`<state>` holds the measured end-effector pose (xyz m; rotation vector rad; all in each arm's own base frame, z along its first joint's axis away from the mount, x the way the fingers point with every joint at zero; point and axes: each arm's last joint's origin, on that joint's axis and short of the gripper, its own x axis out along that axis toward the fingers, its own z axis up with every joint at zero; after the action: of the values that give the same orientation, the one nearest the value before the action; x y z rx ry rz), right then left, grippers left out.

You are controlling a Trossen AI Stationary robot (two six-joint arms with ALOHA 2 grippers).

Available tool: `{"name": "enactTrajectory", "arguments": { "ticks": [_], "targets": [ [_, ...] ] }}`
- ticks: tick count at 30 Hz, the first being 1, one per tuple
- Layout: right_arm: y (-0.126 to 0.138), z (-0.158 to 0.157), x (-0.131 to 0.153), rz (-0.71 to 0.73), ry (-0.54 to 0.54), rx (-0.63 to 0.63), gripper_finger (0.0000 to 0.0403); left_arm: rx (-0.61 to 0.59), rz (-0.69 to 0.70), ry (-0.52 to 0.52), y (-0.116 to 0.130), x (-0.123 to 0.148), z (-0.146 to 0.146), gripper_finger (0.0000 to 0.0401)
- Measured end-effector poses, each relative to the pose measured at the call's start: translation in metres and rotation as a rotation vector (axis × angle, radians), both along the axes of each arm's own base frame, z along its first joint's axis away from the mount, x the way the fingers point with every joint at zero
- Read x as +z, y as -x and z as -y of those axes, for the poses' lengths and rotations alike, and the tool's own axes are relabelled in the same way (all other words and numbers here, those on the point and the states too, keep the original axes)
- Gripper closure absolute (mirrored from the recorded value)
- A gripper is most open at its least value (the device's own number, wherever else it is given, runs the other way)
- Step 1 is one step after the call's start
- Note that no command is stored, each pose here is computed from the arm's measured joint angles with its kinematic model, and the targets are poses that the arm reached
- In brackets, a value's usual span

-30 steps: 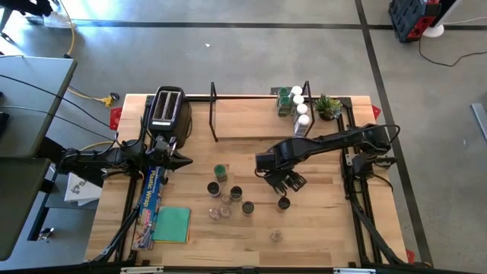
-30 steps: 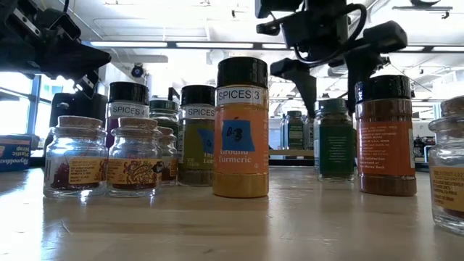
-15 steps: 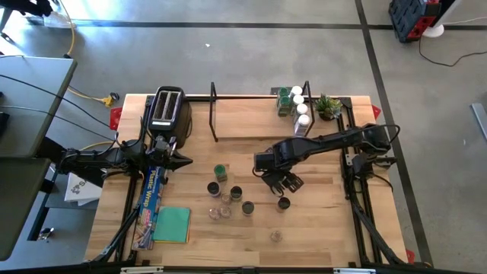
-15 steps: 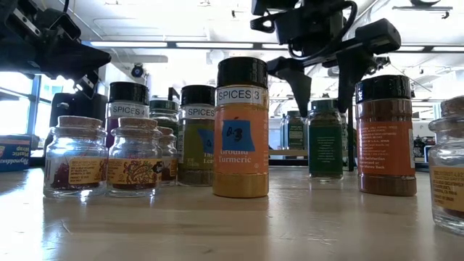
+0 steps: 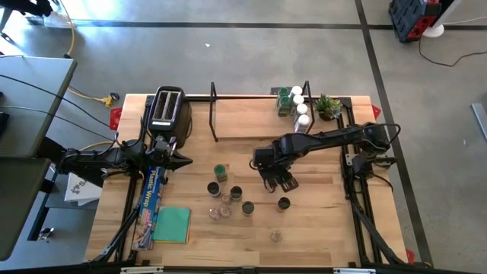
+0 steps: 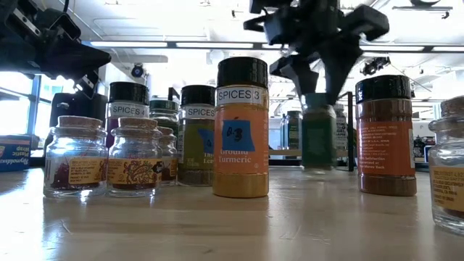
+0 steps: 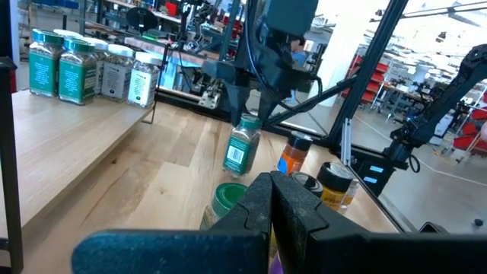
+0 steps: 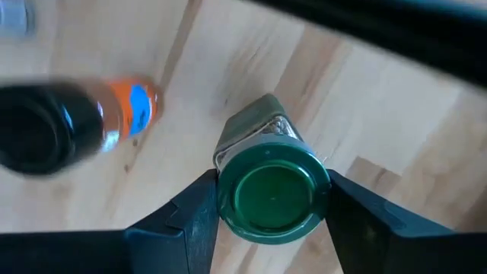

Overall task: Shelf spices
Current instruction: Put the green seasoning bottle on the shelf and align it with the other green seasoning bottles

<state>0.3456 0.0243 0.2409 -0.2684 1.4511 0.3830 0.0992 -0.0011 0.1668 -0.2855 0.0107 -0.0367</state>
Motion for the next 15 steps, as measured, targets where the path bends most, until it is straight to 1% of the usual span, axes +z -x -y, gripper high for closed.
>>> {"name": "enactTrajectory", "arguments": {
  "ticks": [3, 7, 9, 11, 15],
  "targets": [
    [-0.002, 0.011, 0.006, -0.001, -0.011, -0.150, 0.0212, 0.000, 0.000, 0.000, 0.000, 0.000, 0.000, 0.0401],
    [-0.003, 0.038, 0.018, -0.003, -0.024, -0.388, 0.0212, 0.000, 0.001, 0.000, 0.000, 0.000, 0.000, 0.0401],
    [-0.003, 0.055, 0.031, -0.001, -0.024, -0.490, 0.0212, 0.000, 0.000, 0.000, 0.000, 0.000, 0.000, 0.0401],
    [-0.002, 0.073, 0.048, 0.032, -0.018, -0.566, 0.0212, 0.000, 0.000, 0.000, 0.000, 0.000, 0.000, 0.0401],
    [0.008, 0.111, 0.078, 0.063, 0.035, -0.703, 0.0212, 0.000, 0.000, 0.000, 0.000, 0.000, 0.000, 0.0401]
  ]
}}
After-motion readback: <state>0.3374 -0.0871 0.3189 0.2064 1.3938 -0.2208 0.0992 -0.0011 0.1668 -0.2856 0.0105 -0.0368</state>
